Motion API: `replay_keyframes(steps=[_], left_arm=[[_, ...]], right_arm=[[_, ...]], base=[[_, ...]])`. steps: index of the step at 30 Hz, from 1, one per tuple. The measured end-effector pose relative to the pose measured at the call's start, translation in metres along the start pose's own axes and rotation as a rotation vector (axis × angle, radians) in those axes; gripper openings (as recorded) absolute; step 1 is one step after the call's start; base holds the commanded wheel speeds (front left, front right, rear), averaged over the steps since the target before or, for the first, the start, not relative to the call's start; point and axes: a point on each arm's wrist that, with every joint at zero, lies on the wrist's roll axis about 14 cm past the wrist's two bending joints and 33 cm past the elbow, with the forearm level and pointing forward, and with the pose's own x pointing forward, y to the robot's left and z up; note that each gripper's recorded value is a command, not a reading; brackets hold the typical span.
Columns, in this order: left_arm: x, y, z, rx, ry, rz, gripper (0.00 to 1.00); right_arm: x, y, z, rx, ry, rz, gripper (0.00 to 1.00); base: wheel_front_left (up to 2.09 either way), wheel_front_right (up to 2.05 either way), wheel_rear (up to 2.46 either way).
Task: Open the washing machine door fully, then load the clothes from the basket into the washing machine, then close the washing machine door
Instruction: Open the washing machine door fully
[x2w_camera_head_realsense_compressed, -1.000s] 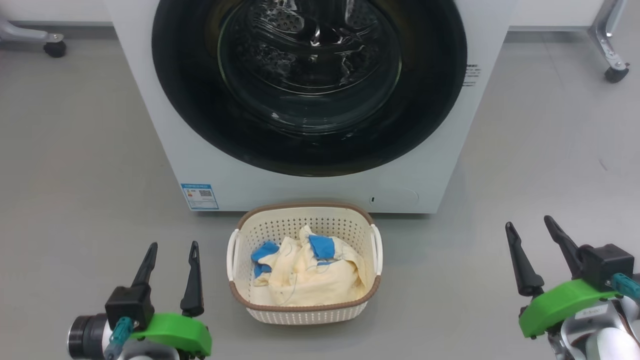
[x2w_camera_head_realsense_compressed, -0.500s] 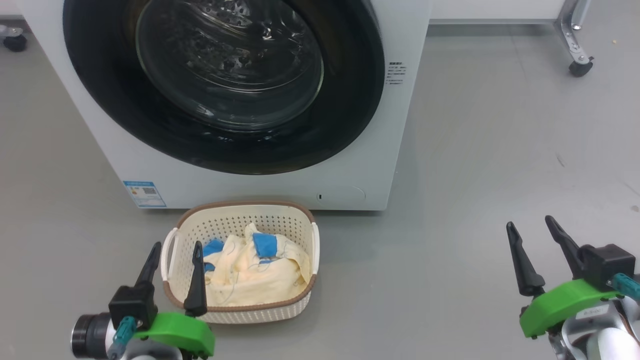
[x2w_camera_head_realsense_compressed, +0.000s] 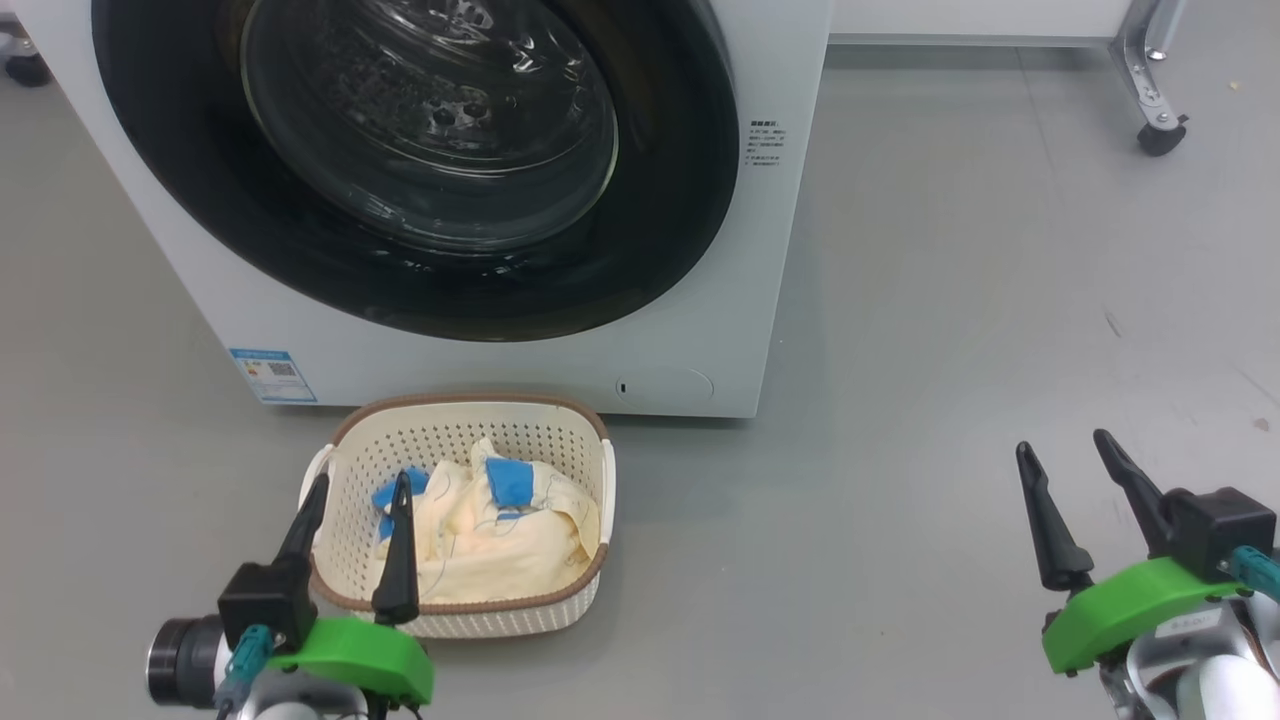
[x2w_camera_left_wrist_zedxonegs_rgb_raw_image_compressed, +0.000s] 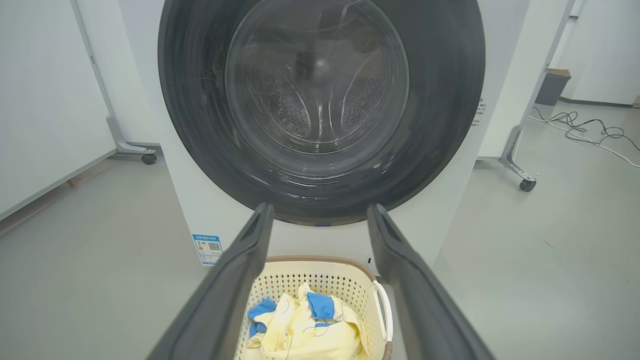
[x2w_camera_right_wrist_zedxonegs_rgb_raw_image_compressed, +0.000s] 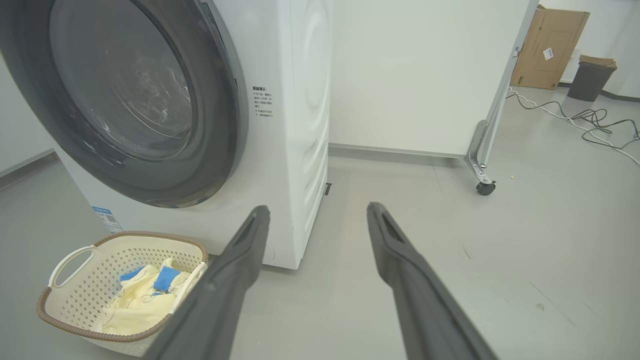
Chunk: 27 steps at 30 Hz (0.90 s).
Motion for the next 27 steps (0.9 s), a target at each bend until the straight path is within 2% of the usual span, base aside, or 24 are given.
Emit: replay_keyframes(steps=[22,27], left_arm=[[0.0030,-0.0044,-0.0043,0.002,0.011,-0.017,1.00],[0.0063,-0.0062,-0.0076,0.001,0.019,-0.022,1.00]], right_arm=[[0.0034,-0.0023,-0.0003,0.001,-0.002,-0.007,1.00],[0.0072,-0.0058,-0.0061,0.039,0.012,-0.020,1.00]], base=[[0.00,0.00,0.00],[0.00,0.00,0.00]])
